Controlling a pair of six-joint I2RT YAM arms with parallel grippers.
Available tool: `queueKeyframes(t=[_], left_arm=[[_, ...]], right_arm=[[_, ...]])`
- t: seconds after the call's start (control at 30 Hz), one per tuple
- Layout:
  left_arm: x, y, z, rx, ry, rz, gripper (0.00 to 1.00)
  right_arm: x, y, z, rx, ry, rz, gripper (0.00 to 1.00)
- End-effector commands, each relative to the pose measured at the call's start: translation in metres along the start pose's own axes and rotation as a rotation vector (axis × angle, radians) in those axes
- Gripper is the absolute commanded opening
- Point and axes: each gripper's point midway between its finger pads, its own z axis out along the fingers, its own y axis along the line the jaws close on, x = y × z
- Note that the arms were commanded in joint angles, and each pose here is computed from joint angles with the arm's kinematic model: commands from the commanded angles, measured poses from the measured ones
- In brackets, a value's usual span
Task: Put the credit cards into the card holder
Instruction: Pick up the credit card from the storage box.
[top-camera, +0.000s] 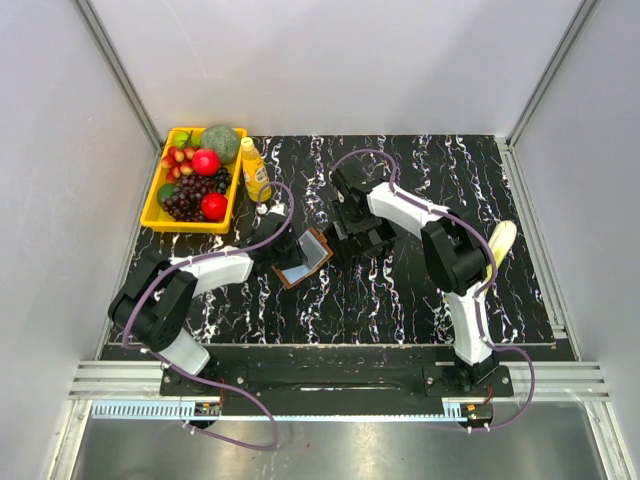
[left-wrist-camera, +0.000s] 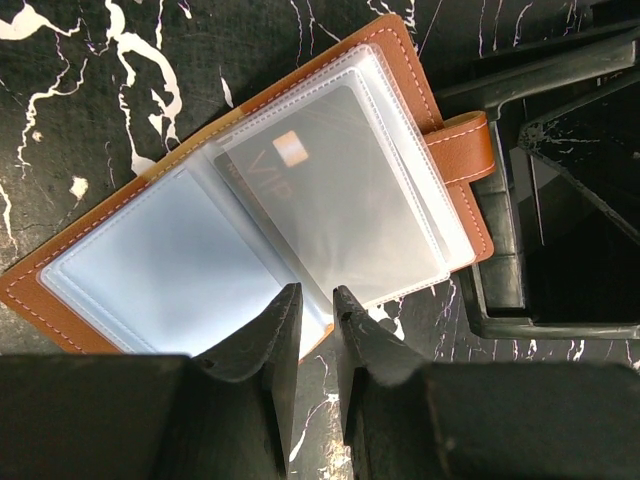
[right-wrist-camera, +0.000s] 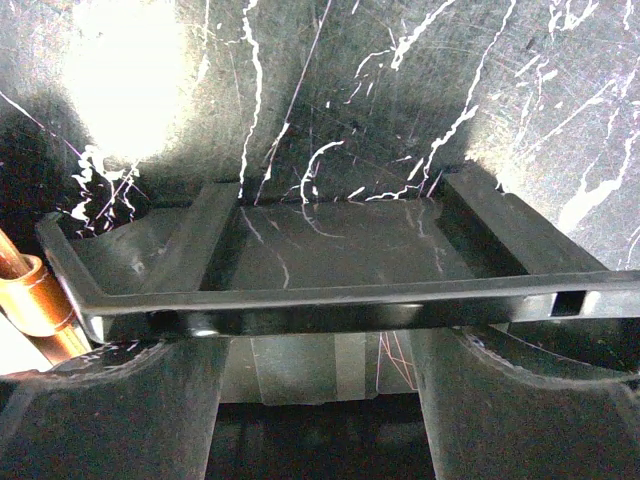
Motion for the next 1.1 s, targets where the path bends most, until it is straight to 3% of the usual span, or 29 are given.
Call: queueKeyframes(t=[0.0, 0.17, 0.4, 0.57, 0.73, 0.83, 0.9, 1.07], left_arm=[[-0.009, -0.008, 0.0, 0.042, -0.021, 0.006, 0.23], [-0.008, -0.008, -0.001, 0.047, -0.019, 0.008, 0.23], [-0.01, -0.008, 0.0, 0.053, -0.02, 0.001, 0.23], [-0.009, -0.008, 0.0, 0.055, -0.016, 0.003, 0.23], [-0.009, -0.005, -0.001, 0.045, -0.019, 0.005, 0.24], [-0.008, -0.004, -0.001, 0.044, -0.018, 0.002, 0.24], [-0.008, -0.005, -0.001, 0.048, -0.013, 0.002, 0.24], [-0.011, -0.006, -0.002, 0.045, -0.017, 0.007, 0.24]], right_arm=[[0.056, 0.0, 0.035, 0.097, 0.171, -0.097, 0.75], [0.092, -0.002, 0.047, 0.108, 0.317, -0.1, 0.75], [0.122, 0.01, 0.043, 0.062, 0.37, -0.118, 0.75], [0.133, 0.015, 0.054, 0.056, 0.412, -0.105, 0.7], [0.121, 0.014, 0.051, 0.071, 0.369, -0.086, 0.64], [0.106, 0.022, 0.041, 0.023, 0.313, -0.068, 0.66], [0.094, 0.031, 0.032, -0.04, 0.284, -0.065, 0.62], [0.06, 0.035, 0.005, -0.069, 0.177, -0.034, 0.67]])
